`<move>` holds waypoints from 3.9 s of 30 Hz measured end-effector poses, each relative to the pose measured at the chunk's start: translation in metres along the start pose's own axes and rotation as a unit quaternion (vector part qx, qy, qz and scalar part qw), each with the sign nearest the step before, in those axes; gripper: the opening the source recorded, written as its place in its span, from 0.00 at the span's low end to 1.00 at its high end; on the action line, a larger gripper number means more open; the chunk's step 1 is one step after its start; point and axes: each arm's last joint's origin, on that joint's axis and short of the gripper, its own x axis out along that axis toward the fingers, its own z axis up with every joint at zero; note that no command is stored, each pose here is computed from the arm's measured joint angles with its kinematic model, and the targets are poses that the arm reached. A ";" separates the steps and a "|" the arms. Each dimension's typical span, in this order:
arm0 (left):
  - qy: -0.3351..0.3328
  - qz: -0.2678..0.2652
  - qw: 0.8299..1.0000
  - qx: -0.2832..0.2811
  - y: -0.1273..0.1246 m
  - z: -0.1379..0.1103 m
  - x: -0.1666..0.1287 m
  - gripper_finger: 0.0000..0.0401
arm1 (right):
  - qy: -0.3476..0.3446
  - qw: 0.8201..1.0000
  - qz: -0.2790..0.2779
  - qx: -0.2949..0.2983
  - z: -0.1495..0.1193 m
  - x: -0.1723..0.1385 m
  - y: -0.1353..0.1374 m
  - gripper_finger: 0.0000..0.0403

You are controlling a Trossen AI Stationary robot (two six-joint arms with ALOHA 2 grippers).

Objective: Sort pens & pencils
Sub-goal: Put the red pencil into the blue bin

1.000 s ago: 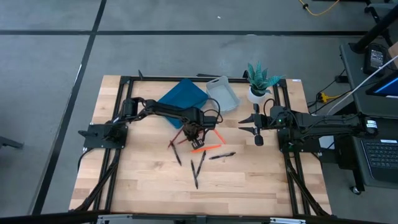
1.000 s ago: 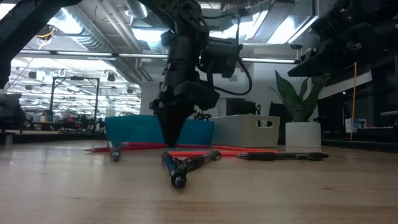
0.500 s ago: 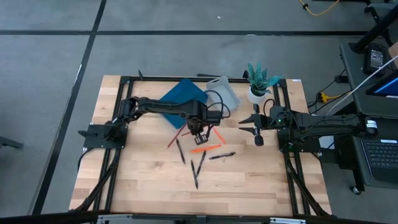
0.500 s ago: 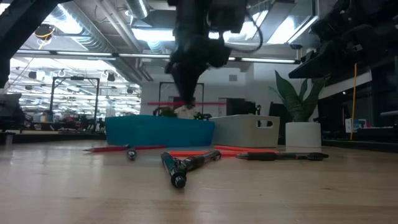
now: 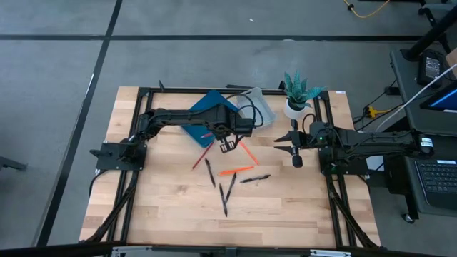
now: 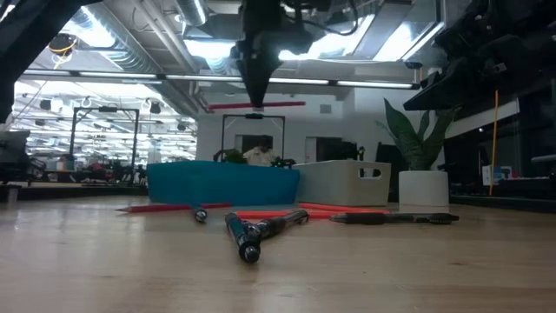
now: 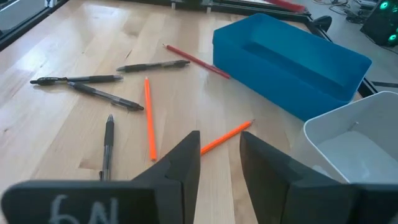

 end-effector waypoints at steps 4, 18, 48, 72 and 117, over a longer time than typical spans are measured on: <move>0.002 0.007 1.000 -0.013 0.010 0.004 0.004 0.04 | 0.000 1.000 0.000 0.000 0.000 0.000 0.000 0.29; 0.018 0.013 0.999 -0.024 0.048 0.014 0.018 0.04 | 0.008 1.000 0.001 0.002 -0.002 0.000 0.000 0.29; 0.040 0.015 0.999 -0.021 0.085 0.020 0.034 0.04 | 0.022 1.000 0.004 0.003 -0.004 0.000 0.001 0.29; 0.065 -0.119 0.989 -0.052 0.105 0.022 0.117 0.04 | 0.022 1.000 0.004 0.004 -0.004 0.000 0.001 0.29; 0.068 -0.134 0.987 -0.064 0.093 0.009 0.164 0.19 | 0.022 0.999 0.003 0.028 -0.004 0.000 0.001 0.29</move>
